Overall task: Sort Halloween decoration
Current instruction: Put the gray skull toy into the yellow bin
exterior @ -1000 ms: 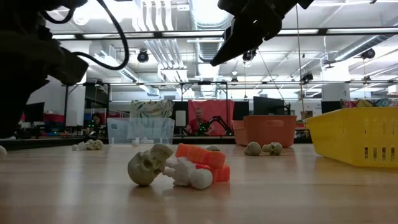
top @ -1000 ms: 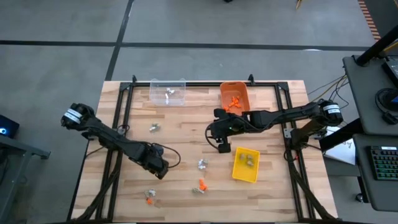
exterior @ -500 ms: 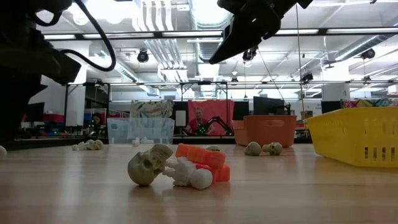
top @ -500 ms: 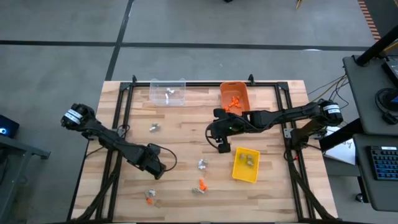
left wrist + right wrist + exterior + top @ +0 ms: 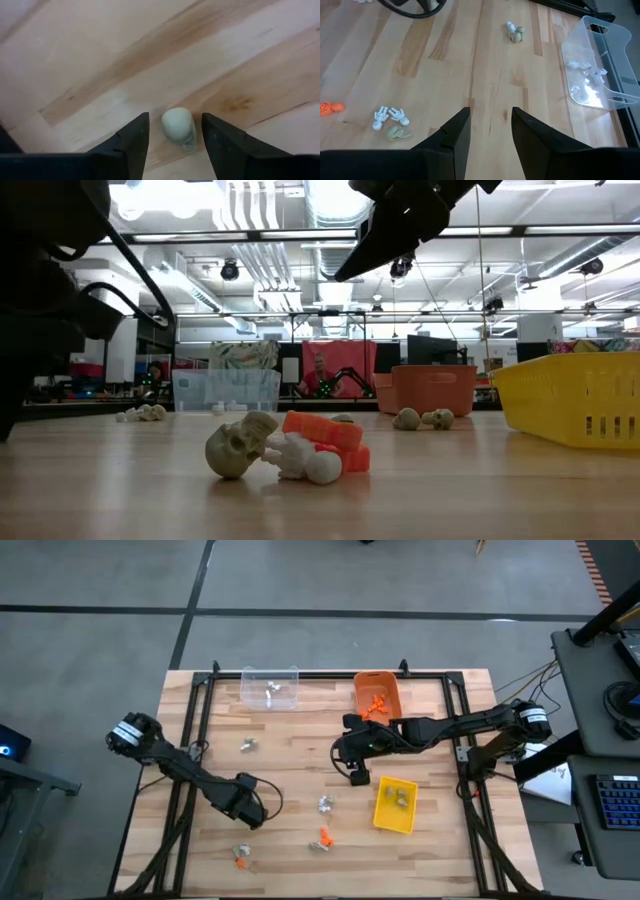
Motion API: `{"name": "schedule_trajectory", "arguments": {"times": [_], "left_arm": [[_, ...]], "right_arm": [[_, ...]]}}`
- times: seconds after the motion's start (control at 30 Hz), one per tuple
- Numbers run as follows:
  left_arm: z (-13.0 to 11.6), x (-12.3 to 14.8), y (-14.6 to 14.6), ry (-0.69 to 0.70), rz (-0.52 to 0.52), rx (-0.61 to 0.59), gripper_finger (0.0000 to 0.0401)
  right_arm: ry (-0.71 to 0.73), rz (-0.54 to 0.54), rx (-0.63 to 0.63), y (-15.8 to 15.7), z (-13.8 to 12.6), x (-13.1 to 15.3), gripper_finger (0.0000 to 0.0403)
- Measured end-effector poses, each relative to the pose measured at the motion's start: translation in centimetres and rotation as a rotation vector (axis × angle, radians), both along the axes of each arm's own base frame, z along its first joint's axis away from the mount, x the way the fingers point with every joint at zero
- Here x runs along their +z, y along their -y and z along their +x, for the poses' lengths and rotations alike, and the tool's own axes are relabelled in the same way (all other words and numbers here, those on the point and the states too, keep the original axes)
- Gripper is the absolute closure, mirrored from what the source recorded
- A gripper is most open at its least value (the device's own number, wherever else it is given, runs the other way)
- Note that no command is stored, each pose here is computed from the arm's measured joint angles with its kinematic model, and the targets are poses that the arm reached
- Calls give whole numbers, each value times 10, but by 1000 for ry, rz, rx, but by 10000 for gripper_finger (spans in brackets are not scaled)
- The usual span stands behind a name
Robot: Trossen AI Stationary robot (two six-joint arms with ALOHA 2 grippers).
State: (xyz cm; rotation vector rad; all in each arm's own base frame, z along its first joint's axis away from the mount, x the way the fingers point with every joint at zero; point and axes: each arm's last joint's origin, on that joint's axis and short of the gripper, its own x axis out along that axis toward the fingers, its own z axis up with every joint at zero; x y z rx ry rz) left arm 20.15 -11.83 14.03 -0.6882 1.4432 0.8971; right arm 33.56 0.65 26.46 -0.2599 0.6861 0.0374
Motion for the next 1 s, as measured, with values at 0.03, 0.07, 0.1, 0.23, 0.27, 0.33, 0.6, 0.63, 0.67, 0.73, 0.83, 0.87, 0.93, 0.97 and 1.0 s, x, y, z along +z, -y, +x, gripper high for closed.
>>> {"name": "schedule_trajectory", "arguments": {"times": [0.03,0.07,0.1,0.23,0.27,0.33,0.6,0.63,0.67,0.73,0.83,0.87,0.93,0.97,1.0], "left_arm": [[1,-1,1,-7,-2,-2,241],[1,-3,1,-15,-3,-4,245],[1,-3,2,-20,-5,-10,249],[2,-3,2,-13,-14,-24,286],[2,-2,2,-5,-18,-27,300],[1,1,1,9,-16,-32,330],[1,41,-12,258,73,-166,385],[1,49,-16,307,89,-184,383],[1,57,-20,359,113,-208,382],[3,73,-27,487,163,-265,382],[9,98,-37,689,255,-370,383],[12,107,-40,758,284,-409,383],[17,120,-45,867,351,-508,383],[21,126,-47,923,387,-554,383],[24,132,-49,972,422,-601,383]], "right_arm": [[0,0,0,0,0,0,273],[0,0,0,0,0,0,273],[0,0,0,0,0,0,273],[0,0,0,0,0,0,270],[0,-2,2,0,0,0,269],[-1,-10,7,0,0,0,268],[-99,3,-6,1,-21,4,279],[-107,15,-15,1,-25,4,280],[-105,31,-29,1,-30,3,281],[-96,54,-48,1,-39,0,282],[-44,80,-70,1,-50,-8,282],[-14,87,-72,1,-52,-11,282],[58,102,-78,1,-55,-17,282],[96,108,-79,1,-56,-20,282],[135,111,-77,1,-56,-23,282]]}}
